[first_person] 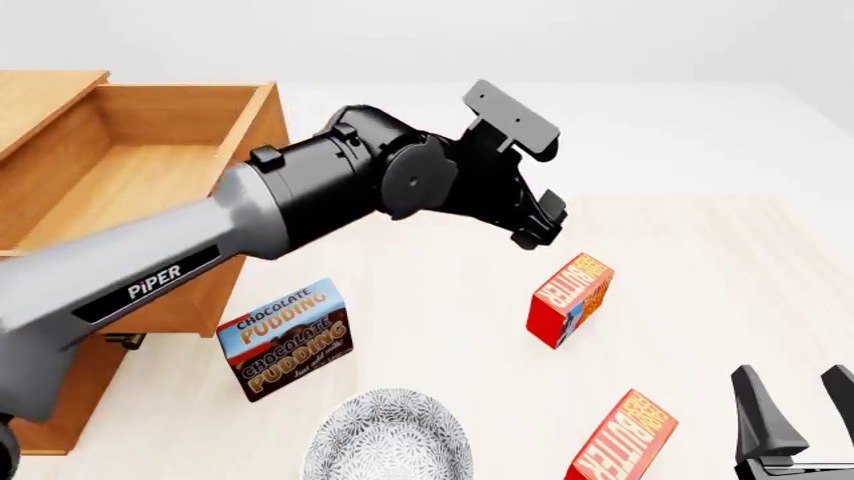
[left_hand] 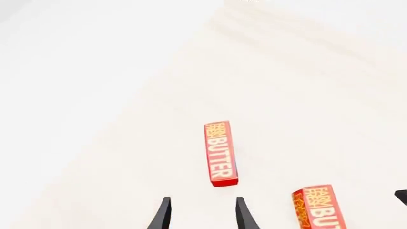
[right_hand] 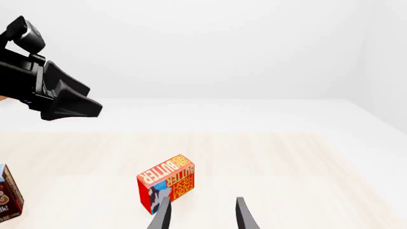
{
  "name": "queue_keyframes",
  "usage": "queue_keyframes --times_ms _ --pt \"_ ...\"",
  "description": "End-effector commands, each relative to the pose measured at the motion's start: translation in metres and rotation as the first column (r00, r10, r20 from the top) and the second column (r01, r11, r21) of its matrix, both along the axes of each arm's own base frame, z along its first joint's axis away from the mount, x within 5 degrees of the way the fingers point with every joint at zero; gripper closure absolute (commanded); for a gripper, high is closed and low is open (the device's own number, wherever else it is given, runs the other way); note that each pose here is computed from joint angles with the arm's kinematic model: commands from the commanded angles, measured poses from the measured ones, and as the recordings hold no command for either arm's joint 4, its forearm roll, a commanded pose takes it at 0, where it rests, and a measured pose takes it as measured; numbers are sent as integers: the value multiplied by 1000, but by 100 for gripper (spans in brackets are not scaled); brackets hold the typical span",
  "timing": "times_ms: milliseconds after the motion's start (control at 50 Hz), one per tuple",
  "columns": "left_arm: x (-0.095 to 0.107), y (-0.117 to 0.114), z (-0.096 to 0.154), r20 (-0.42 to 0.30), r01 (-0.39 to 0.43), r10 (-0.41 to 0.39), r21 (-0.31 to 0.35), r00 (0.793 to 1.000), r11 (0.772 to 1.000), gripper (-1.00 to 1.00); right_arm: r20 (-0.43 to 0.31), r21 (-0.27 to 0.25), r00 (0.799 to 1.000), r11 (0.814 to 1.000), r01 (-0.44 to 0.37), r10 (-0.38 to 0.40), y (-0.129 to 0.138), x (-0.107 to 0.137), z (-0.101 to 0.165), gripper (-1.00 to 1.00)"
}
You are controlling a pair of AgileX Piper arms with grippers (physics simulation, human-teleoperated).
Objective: Put the butter at the front in the top drawer of the cabinet and close it.
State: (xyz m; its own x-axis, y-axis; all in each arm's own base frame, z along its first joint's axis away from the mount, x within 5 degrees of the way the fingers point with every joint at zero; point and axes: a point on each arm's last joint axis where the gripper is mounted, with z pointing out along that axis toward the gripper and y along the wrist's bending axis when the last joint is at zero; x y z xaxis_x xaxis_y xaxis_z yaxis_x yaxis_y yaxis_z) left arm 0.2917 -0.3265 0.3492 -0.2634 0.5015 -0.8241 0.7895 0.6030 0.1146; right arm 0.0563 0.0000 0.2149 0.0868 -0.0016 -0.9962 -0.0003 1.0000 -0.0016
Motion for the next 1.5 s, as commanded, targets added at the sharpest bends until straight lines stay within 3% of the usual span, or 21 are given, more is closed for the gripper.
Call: queue_keyframes --times_ms 20,380,600,880,1500 --pt "11 -14 -16 -17 -17 16 -23 1000 1000 -100 0 1 1000 1000 0 0 0 0 0 -100" --pt "25 -35 -47 -55 -35 33 -38 998 999 -100 0 0 1000 1000 0 0 0 0 0 -100" --pt "34 -52 -78 -91 -56 51 -58 995 997 -100 0 1 1000 1000 0 0 0 0 0 -100" --pt "41 -57 -95 -105 -79 70 -80 992 994 -100 0 0 1000 1000 0 0 0 0 0 -100" --pt "37 -71 -138 -162 -104 85 -109 983 989 -100 0 1 1000 1000 0 0 0 0 0 -100"
